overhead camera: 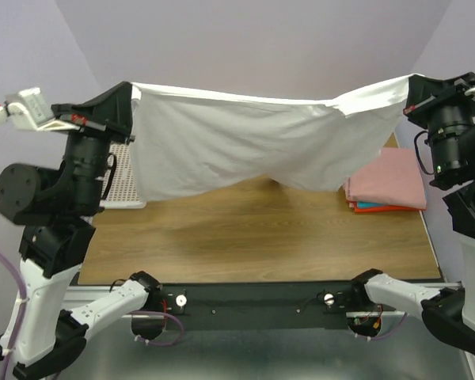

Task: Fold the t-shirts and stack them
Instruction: Flatten the tshirt out, then fold the tshirt

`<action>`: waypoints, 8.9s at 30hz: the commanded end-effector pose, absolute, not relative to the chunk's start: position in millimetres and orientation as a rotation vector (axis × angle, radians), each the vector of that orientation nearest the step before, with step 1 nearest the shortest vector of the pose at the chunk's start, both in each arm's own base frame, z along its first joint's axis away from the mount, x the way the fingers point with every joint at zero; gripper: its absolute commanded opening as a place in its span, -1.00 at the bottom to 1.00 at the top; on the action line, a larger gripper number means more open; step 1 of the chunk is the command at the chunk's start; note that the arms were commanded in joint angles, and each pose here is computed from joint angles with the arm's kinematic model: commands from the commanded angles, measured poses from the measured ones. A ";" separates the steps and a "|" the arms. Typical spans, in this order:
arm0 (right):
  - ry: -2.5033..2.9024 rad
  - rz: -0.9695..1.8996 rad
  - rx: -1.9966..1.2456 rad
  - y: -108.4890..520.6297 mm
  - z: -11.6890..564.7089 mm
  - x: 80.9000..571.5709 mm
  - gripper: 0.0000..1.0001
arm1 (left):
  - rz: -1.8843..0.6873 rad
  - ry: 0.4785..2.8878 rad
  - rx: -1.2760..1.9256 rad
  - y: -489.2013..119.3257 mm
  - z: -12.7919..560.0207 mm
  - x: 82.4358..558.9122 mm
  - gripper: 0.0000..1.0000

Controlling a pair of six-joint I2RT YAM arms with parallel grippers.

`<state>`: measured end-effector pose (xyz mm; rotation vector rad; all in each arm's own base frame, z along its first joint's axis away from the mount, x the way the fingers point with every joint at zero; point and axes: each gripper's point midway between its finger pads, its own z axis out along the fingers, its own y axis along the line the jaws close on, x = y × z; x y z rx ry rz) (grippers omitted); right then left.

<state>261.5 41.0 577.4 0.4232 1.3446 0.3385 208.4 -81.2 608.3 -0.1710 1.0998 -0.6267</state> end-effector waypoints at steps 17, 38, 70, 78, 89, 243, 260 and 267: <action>1.339 0.018 0.257 50.3 584.8 476.7 -0.99 | -0.142 1.232 -0.022 -94.4 608.0 426.2 -1.00; 1.875 0.261 0.341 61.9 294.4 336.5 -0.99 | -0.305 1.588 -0.054 -93.7 282.4 359.9 -1.00; 2.309 0.219 0.592 59.0 128.9 265.2 -0.99 | -0.336 2.067 -0.790 -74.9 97.1 261.9 -1.00; 2.263 0.187 0.578 61.8 156.6 308.6 -0.99 | -0.242 2.037 -0.833 -65.2 108.4 276.0 -1.00; 2.275 0.167 0.512 74.5 165.0 362.0 -0.99 | -0.177 2.015 -0.814 -61.4 113.9 293.9 -1.00; 2.360 0.398 0.326 107.2 120.3 277.2 1.00 | 0.173 2.362 -0.572 -70.9 62.4 518.9 0.57; 2.366 0.394 0.324 105.7 116.0 272.2 1.00 | 0.245 2.432 -0.635 -50.2 19.3 514.1 -0.16; 2.357 0.377 0.327 105.0 120.2 279.1 1.00 | 0.264 2.457 -0.644 -47.5 9.5 504.5 -0.68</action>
